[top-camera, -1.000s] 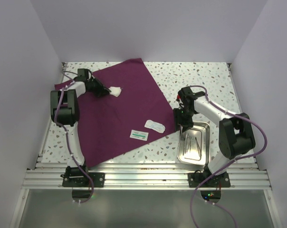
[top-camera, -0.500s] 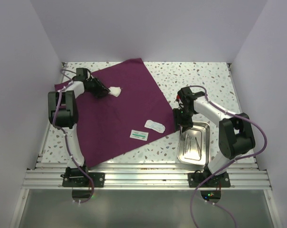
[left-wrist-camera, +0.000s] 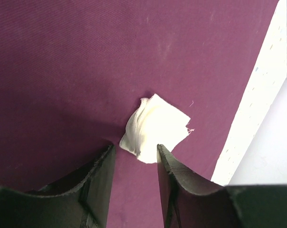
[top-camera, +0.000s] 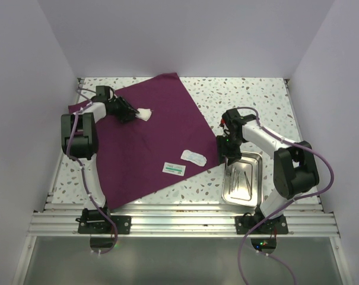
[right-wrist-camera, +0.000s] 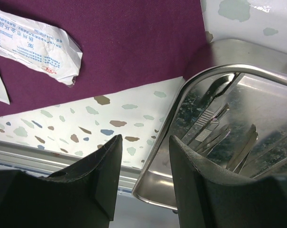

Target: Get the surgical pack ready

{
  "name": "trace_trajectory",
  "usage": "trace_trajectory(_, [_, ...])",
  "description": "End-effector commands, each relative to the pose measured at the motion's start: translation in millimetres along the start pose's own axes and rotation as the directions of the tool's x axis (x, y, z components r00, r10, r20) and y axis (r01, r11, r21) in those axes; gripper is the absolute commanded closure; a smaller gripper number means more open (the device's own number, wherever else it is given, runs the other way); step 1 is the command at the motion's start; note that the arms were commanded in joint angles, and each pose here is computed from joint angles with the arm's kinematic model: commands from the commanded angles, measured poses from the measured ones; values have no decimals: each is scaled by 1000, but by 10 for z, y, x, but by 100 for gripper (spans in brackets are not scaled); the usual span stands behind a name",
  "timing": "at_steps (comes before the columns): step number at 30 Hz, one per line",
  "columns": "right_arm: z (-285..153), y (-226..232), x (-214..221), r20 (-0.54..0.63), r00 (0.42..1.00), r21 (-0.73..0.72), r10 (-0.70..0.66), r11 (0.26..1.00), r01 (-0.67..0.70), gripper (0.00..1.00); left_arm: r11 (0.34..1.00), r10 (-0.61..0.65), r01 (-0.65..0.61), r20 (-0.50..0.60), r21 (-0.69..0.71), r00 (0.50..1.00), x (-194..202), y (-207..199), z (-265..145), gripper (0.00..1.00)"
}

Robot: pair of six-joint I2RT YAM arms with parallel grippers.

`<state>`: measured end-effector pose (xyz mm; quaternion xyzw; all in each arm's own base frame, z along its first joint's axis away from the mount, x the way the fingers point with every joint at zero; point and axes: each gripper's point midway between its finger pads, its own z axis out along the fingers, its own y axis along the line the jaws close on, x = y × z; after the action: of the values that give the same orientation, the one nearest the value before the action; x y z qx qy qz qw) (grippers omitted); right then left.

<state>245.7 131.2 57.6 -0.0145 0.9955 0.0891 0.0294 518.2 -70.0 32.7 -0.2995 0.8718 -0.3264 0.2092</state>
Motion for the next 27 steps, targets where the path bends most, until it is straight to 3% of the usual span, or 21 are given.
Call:
trace_trajectory(1, [-45, 46, -79, 19, 1000, -1, -5, 1000, 5, 52, 1000, -8, 8, 16, 16, 1000, -102, 18, 106, 56])
trace_trajectory(9, [-44, 52, -95, 18, 1000, 0, -3, 1000, 3, 52, 999, -30, 30, 7, 30, 1000, -113, 33, 195, 57])
trace_trajectory(17, [-50, 46, -104, 19, 1000, 4, -6, 1000, 6, 52, 998, -23, 23, 0, 51, 1000, -141, -14, 234, 65])
trace_trajectory(21, [-53, 49, -99, 18, 1000, 7, -8, 1000, 8, 52, 998, -11, 11, 1, 58, 1000, -144, -40, 245, 77])
trace_trajectory(25, [-83, 46, -125, 27, 1000, 14, -10, 1000, 10, 52, 996, 8, -8, -3, 94, 1000, -157, -142, 235, 100])
trace_trajectory(27, [-132, 51, -159, 38, 999, 16, -13, 1000, 12, 52, 990, 33, -33, 1, 135, 999, -172, -294, 157, 100])
